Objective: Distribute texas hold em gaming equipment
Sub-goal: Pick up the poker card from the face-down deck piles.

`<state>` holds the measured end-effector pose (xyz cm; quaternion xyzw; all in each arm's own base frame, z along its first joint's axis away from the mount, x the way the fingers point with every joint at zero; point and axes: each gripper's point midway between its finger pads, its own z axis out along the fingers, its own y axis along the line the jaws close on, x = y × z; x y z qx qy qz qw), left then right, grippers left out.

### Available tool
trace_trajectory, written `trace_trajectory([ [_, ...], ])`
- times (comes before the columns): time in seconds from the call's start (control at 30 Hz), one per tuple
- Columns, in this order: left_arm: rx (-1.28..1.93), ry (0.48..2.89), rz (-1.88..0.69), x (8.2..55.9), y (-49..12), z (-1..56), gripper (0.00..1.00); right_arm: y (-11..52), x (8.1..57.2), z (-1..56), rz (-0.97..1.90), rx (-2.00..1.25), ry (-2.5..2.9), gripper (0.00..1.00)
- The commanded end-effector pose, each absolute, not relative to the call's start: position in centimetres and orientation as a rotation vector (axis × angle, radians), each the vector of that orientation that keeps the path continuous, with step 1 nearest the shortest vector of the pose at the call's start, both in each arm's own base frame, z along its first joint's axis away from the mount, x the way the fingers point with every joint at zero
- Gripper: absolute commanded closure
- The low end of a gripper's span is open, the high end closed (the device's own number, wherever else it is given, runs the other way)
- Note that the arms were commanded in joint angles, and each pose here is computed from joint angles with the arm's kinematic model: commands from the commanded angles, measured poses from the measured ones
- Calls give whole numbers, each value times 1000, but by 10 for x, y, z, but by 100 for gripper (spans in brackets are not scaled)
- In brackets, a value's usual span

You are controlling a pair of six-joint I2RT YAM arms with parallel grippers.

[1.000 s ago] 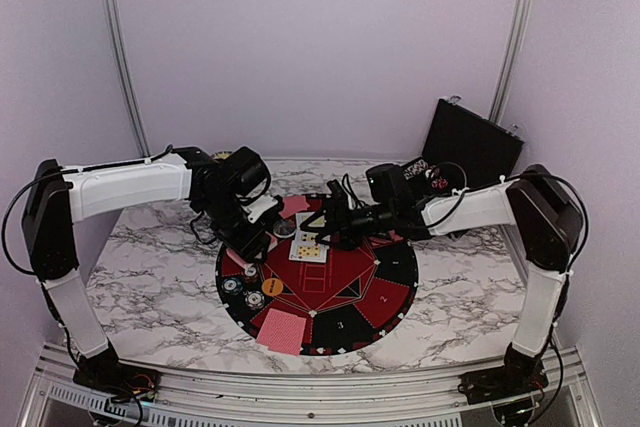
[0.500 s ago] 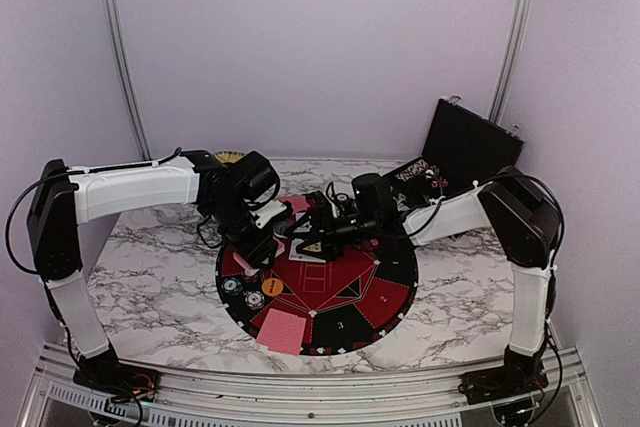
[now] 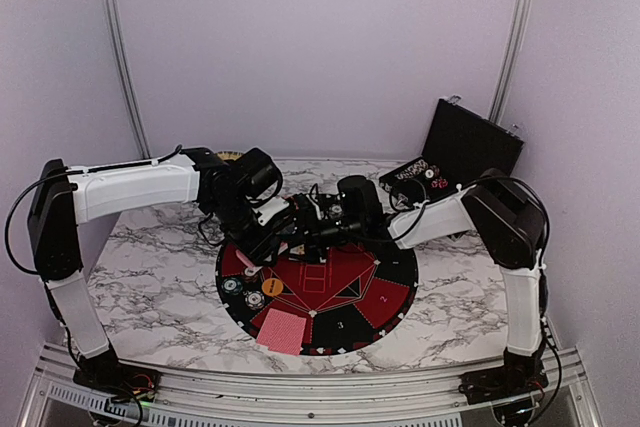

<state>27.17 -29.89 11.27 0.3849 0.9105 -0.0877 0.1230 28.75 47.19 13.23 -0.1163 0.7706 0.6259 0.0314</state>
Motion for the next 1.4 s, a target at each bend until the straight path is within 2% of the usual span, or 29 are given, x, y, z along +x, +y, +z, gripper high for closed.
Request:
trace_trajectory([
  [0.0,1133,2649,-267,271,-304,119,75,485,286,139,1974,-403,2332,26],
  [0.5,1127,2642,-245,271,-300,123,75,481,291,115,1863,-400,2407,36],
  [1.37,1127,2655,-225,271,-296,118,75,464,303,148,1809,-414,2316,37],
])
